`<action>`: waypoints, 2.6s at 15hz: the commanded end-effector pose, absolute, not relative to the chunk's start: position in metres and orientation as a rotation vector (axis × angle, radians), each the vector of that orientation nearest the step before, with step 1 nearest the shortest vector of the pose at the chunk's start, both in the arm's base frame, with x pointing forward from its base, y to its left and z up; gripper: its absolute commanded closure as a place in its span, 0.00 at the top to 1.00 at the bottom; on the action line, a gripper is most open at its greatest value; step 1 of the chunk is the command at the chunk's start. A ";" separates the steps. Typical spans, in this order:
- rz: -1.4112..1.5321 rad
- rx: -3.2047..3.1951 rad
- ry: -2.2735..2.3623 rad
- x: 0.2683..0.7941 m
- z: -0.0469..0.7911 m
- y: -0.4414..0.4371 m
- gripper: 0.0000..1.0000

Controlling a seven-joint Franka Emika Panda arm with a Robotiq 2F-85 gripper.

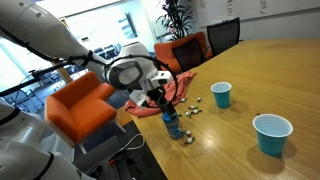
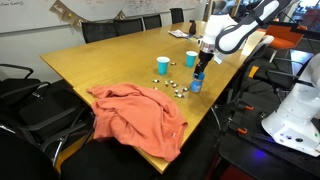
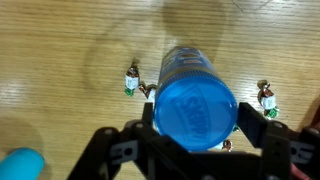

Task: Remove the lid from the jar

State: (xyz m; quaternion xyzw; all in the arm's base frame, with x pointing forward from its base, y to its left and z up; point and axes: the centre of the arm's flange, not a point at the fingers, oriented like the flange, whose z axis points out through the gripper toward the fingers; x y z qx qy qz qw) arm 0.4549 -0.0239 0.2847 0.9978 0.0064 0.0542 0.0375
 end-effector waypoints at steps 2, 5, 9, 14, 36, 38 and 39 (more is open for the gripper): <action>0.191 3.044 -0.009 0.453 0.279 -0.019 0.56; 0.198 3.047 -0.009 0.451 0.284 -0.021 0.54; 0.218 3.067 -0.021 0.447 0.298 -0.022 0.54; 0.273 3.100 -0.072 0.446 0.320 -0.022 0.54; 0.250 2.966 -0.846 0.492 0.282 -0.206 0.54; 0.193 2.961 -0.884 0.496 0.264 -0.213 0.54; 0.166 2.955 -0.905 0.498 0.255 -0.217 0.54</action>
